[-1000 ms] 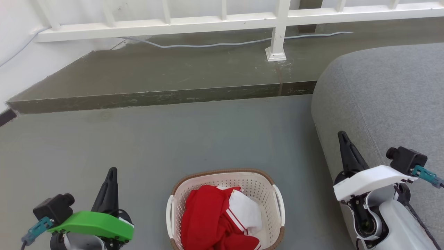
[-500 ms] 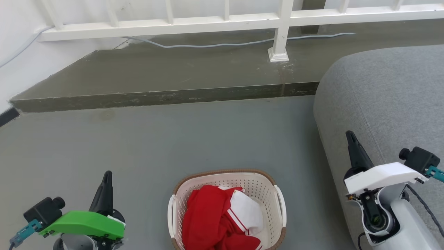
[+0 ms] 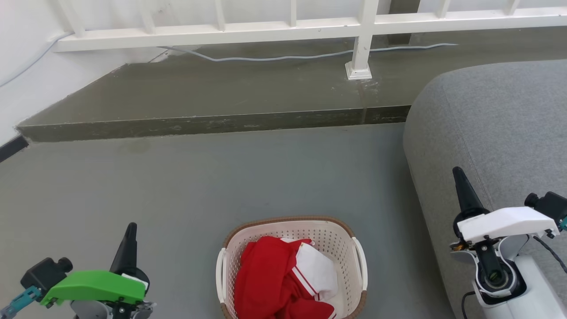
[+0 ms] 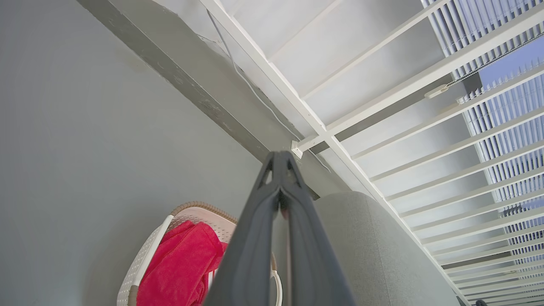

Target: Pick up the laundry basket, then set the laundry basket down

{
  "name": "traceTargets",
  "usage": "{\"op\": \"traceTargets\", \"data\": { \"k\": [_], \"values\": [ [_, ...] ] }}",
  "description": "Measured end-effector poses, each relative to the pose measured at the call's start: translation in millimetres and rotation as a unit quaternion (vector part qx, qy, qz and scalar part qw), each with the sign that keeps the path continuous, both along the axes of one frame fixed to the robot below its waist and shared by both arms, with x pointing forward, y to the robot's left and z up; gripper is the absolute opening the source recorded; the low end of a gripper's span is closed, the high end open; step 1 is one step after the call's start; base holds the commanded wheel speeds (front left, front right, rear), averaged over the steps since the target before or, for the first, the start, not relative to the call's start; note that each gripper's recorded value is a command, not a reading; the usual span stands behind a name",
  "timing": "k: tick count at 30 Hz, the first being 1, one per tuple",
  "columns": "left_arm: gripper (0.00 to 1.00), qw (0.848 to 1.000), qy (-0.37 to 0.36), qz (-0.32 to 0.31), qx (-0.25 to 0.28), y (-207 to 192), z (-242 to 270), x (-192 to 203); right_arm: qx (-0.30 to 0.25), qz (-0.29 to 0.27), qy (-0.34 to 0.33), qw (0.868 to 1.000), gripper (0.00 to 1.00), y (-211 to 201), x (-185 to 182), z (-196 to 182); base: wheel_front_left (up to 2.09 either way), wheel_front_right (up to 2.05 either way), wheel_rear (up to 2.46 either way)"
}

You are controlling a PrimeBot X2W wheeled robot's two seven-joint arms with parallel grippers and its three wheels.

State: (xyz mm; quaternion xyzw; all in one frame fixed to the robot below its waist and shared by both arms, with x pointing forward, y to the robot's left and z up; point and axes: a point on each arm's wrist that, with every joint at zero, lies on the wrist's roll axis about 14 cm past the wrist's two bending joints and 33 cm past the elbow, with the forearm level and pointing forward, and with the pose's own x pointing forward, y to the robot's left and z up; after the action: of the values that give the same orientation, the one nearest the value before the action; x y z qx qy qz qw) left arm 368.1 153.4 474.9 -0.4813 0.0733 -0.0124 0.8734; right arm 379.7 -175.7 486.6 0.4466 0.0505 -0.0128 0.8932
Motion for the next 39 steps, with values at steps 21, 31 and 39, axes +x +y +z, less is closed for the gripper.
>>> {"op": "traceTargets", "data": {
  "k": [21, 31, 39],
  "values": [
    [0.00, 0.991, 0.013, 0.029, -0.128, 13.5, -1.2, 2.7, 0.145, -0.021, 0.005, 0.989, 0.00, -11.5, 2.2, -1.5, 0.00, 0.00, 0.00],
    [0.00, 0.982, 0.022, 0.043, -0.185, 21.7, -5.3, 1.4, 0.212, -0.032, -0.001, 0.977, 0.00, -18.7, 2.9, -0.7, 0.00, 0.00, 0.00],
    [0.00, 0.973, 0.014, 0.050, -0.226, 26.4, -0.2, 4.7, 0.262, -0.041, -0.008, 0.964, 0.00, -22.5, 3.3, 0.5, 0.00, 0.00, 0.00]
  ]
}}
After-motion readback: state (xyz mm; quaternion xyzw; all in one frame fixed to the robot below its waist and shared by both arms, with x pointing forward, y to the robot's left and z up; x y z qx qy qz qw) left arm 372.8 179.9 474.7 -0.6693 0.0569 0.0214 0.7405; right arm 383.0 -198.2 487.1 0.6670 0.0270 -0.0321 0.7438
